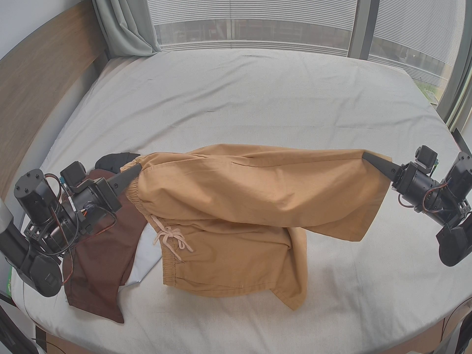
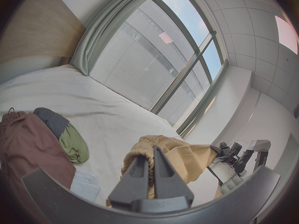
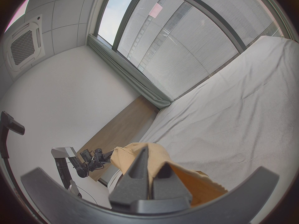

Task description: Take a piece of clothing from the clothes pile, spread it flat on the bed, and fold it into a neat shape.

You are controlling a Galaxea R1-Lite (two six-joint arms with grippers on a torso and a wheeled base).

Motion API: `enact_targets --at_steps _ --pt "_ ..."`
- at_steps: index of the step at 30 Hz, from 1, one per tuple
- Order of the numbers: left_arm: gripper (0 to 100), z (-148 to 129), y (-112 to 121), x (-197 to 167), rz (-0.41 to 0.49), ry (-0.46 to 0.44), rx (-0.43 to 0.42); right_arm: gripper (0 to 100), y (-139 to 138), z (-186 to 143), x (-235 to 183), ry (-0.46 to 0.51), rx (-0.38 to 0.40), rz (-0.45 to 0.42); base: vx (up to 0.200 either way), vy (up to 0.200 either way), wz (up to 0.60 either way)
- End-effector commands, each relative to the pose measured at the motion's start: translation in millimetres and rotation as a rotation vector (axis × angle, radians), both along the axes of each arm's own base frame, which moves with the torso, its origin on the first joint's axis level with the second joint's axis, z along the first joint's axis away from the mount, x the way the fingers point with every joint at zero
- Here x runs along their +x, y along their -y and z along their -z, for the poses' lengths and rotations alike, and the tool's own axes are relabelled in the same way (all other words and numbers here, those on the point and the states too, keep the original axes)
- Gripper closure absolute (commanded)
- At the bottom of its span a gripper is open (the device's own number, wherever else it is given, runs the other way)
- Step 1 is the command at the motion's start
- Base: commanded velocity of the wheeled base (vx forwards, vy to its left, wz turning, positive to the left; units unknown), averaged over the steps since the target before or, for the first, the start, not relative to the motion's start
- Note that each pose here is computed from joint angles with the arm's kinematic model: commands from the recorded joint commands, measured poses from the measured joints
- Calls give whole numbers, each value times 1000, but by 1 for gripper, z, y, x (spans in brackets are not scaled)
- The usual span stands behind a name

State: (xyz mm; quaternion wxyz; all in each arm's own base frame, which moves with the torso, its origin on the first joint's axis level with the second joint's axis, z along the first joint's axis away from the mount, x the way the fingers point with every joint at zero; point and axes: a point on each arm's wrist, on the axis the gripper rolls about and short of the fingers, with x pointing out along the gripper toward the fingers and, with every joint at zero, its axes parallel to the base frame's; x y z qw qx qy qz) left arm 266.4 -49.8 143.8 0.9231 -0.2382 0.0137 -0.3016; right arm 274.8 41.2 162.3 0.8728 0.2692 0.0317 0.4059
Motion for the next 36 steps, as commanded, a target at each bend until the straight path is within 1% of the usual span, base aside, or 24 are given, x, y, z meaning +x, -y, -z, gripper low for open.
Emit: enact_targets --at_steps 1,8,12,36 --pt "100 2 -1 2 -7 -4 6 100 1 0 1 -1 0 3 0 0 0" --pt "100 4 -3 5 -15 -6 13 100 2 1 1 -1 0 5 0 0 0" --pt "100 5 -5 7 -25 -6 13 100 6 1 3 1 0 21 0 0 0" --pt "100 6 -7 9 -31 -7 15 100 14 2 9 -1 1 49 0 0 0"
